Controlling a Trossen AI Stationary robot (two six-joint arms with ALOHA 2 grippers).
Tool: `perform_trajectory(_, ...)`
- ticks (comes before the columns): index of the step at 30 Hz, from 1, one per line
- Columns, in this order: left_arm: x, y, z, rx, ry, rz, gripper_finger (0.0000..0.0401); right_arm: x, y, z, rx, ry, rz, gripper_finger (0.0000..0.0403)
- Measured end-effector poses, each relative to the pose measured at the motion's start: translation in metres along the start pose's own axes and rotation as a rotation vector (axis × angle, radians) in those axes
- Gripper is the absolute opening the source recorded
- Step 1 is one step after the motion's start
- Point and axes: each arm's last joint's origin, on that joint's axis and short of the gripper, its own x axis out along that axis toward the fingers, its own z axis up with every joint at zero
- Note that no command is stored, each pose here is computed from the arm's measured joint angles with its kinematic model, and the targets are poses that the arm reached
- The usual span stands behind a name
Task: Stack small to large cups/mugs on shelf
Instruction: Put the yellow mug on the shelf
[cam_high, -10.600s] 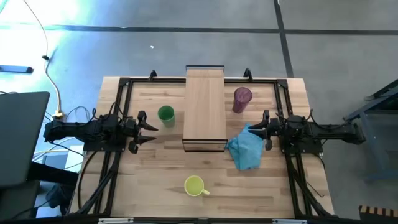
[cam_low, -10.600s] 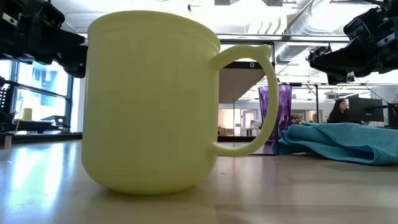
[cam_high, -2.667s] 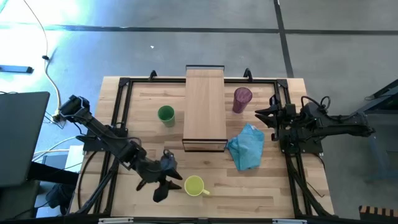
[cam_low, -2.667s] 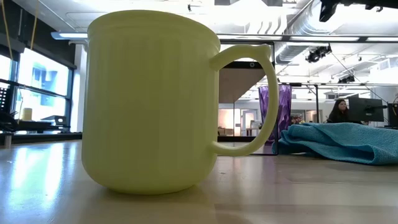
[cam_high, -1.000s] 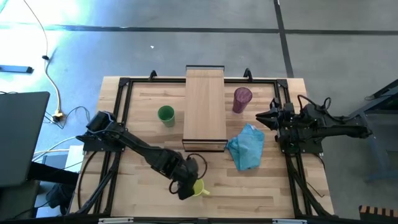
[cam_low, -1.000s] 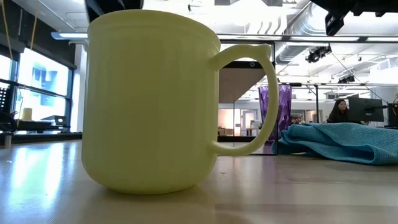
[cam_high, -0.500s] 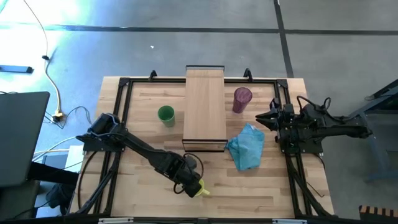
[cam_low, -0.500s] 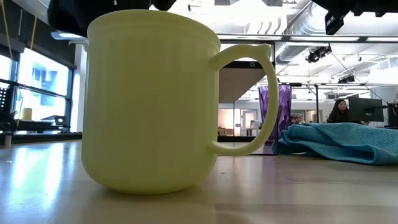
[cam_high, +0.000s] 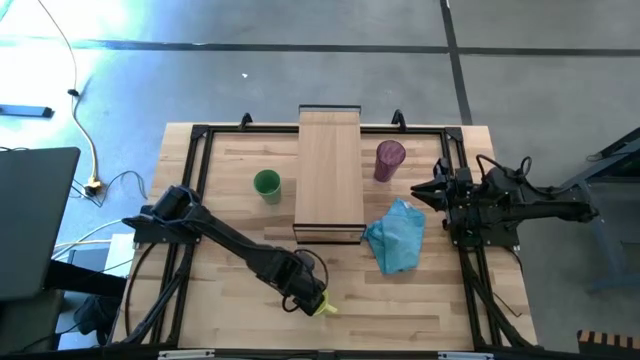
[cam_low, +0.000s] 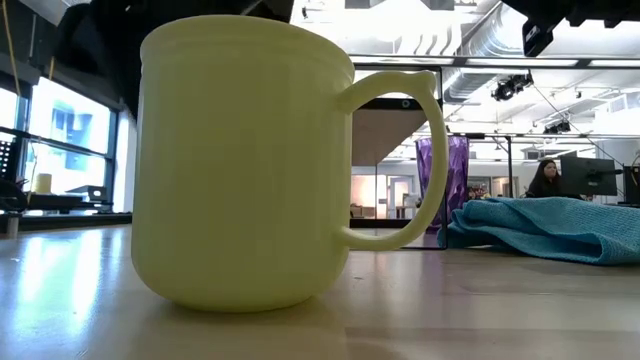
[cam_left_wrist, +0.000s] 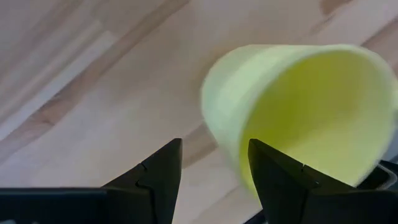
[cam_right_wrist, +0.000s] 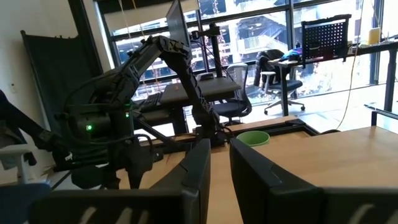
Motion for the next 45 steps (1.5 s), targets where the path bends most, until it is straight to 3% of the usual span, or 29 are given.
perform_trajectory(5, 0.004, 0.000, 0.000, -0.024, -0.002, 0.014, 0.0141, 0.000, 0.000, 0.000, 0.000, 0.002, 0.000, 0.0053)
perform_trajectory(9, 0.004, 0.000, 0.001, -0.016, -0.019, 0.013, 0.0040, 0.000, 0.000, -0.001, -0.001, 0.006, -0.001, 0.0053)
perform_trajectory(11, 0.004, 0.000, 0.001, -0.004, -0.029, 0.021, 0.0014, 0.000, 0.000, -0.001, -0.001, 0.011, -0.001, 0.0053)
perform_trajectory(18, 0.002, 0.001, 0.000, 0.001, 0.001, 0.022, 0.0005, 0.000, 0.000, -0.003, -0.002, 0.029, -0.004, 0.0053)
perform_trajectory(24, -0.020, 0.003, 0.002, -0.004, 0.000, -0.033, 0.0002, 0.000, -0.001, -0.005, -0.002, 0.046, -0.007, 0.0053)
perform_trajectory(36, -0.113, 0.029, 0.010, -0.064, -0.135, -0.213, 0.0001, -0.001, -0.002, -0.012, 0.025, 0.118, -0.019, 0.0053)
perform_trajectory(45, -0.184, 0.064, 0.033, -0.119, -0.309, -0.081, 0.0000, -0.001, -0.002, -0.014, 0.023, 0.146, -0.023, 0.0053)
